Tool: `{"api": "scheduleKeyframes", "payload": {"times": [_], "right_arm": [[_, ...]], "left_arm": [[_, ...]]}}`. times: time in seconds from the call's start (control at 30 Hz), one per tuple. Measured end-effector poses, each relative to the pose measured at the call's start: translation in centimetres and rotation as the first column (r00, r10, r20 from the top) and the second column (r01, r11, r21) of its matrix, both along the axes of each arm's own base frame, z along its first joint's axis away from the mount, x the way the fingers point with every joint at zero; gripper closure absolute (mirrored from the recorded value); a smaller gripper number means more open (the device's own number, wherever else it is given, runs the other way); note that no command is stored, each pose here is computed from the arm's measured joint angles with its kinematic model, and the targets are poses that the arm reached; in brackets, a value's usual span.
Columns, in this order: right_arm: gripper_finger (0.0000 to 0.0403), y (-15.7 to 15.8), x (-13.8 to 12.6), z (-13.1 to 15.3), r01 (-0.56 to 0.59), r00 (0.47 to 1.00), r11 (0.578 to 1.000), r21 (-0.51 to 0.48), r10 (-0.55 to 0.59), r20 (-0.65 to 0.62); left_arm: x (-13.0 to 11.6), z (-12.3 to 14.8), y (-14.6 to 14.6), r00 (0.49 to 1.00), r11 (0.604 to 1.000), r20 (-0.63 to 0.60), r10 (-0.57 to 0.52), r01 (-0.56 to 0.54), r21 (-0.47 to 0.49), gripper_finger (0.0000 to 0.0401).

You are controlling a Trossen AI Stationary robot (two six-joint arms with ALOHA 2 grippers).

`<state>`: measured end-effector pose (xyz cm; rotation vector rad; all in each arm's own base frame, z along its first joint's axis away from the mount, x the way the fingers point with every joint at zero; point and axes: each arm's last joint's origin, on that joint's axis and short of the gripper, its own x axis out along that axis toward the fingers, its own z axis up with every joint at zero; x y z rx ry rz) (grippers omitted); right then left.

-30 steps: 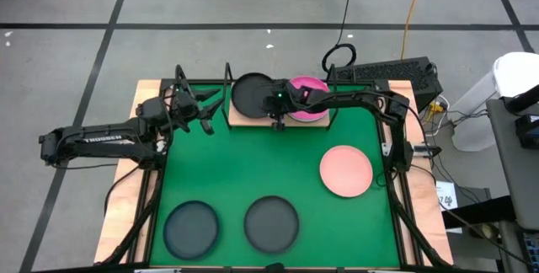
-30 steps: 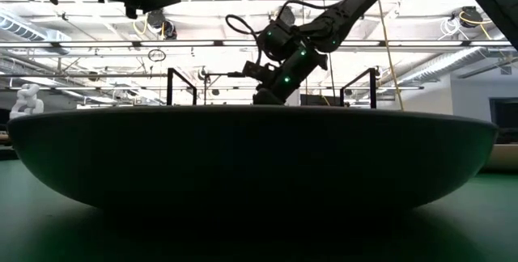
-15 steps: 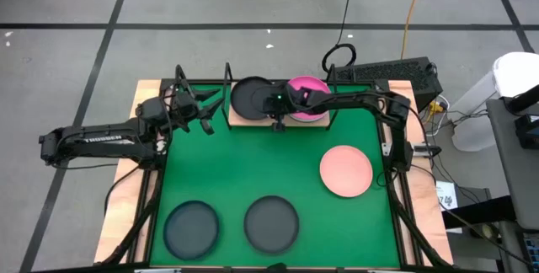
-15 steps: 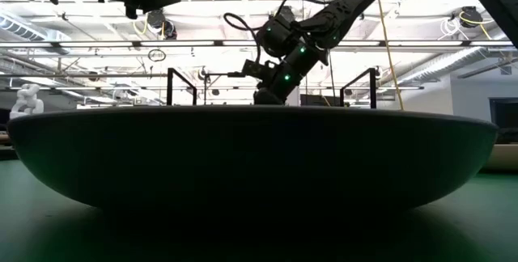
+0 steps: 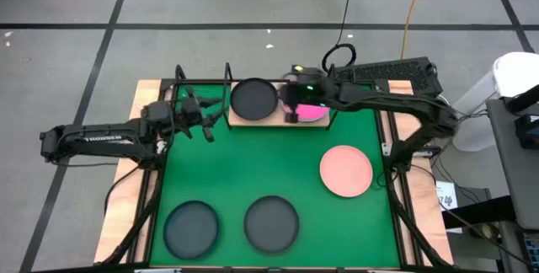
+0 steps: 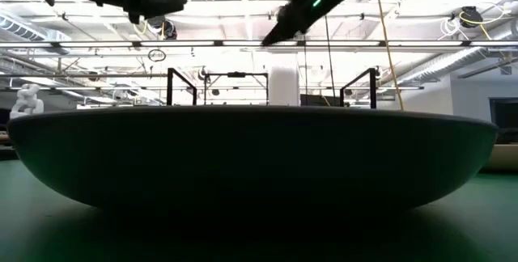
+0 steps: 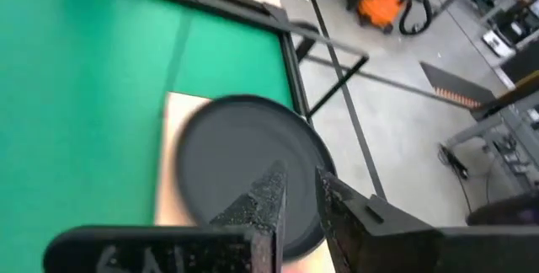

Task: Place and stack plates onto a shelf
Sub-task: Stack the dark blue plate on top of the black plate on the shelf

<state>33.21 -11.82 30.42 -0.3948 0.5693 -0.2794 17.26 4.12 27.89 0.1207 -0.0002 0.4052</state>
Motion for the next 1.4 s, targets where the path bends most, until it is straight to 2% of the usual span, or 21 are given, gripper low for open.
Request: {"api": "scheduleKeyframes", "payload": {"times": [0.17,0.27,0.37,0.53,0.63,0.73,0.83,0.97,1.07,1.17,1.2,1.27,1.33,1.4], "right_arm": [[0.0353,3.8,-5.1,1.7,-0.044,0.996,0.999,0.018,0.043,0.079],[0.0353,5.9,-8.1,1.9,-0.075,0.980,0.996,0.040,0.066,0.186],[0.0353,7.7,-10.9,1.5,-0.120,0.944,0.992,0.047,0.099,0.316],[0.0353,9.5,-14.9,0.0,-0.181,0.842,0.983,-0.020,0.166,0.513],[0.0353,10.1,-16.7,-0.7,-0.199,0.778,0.979,-0.040,0.183,0.601],[0.0353,10.4,-18.0,-1.2,-0.214,0.739,0.976,-0.034,0.185,0.648],[0.0353,10.6,-18.6,-1.3,-0.226,0.725,0.974,-0.026,0.186,0.663],[0.0353,10.8,-18.7,-1.4,-0.234,0.726,0.972,-0.024,0.191,0.661],[0.0353,10.8,-18.7,-1.4,-0.236,0.730,0.972,-0.021,0.192,0.656],[0.0353,10.8,-18.7,-1.6,-0.238,0.742,0.971,-0.005,0.186,0.644],[0.0353,10.8,-18.6,-1.7,-0.238,0.746,0.971,0.001,0.182,0.640],[0.0353,10.8,-18.6,-1.8,-0.240,0.749,0.971,0.015,0.175,0.639],[0.0353,10.8,-18.5,-1.9,-0.243,0.752,0.969,0.030,0.169,0.637],[0.0353,10.8,-18.4,-2.0,-0.246,0.757,0.968,0.048,0.161,0.633]], "left_arm": [[1.8,-1.5,-2.0,0.989,0.995,-0.110,-0.094,0.098,0.030,0.0245],[3.3,-2.6,-3.2,0.977,0.987,-0.163,-0.137,0.149,0.061,0.0245],[5.1,-3.1,-4.2,0.967,0.980,-0.198,-0.161,0.179,0.081,0.0245],[9.7,-2.3,-5.8,0.939,0.957,-0.280,-0.197,0.247,0.153,0.0245],[12.9,-2.2,-6.7,0.909,0.926,-0.364,-0.202,0.298,0.229,0.0245],[15.9,-2.7,-7.0,0.881,0.906,-0.431,-0.193,0.329,0.267,0.0245],[18.4,-3.9,-7.3,0.846,0.883,-0.490,-0.210,0.379,0.277,0.0245],[20.3,-5.5,-7.7,0.794,0.864,-0.561,-0.232,0.433,0.256,0.0245],[20.4,-6.4,-8.1,0.705,0.861,-0.647,-0.289,0.487,0.146,0.0245],[19.6,-6.7,-8.5,0.574,0.862,-0.700,-0.424,0.492,-0.118,0.0245],[19.2,-6.6,-8.5,0.527,0.849,-0.700,-0.482,0.478,-0.225,0.0245],[18.5,-6.6,-8.7,0.450,0.798,-0.669,-0.591,0.447,-0.404,0.0245],[18.0,-7.0,-8.9,0.382,0.750,-0.650,-0.657,0.417,-0.513,0.0245],[17.3,-7.4,-9.1,0.322,0.719,-0.645,-0.693,0.372,-0.587,0.0245]]}}
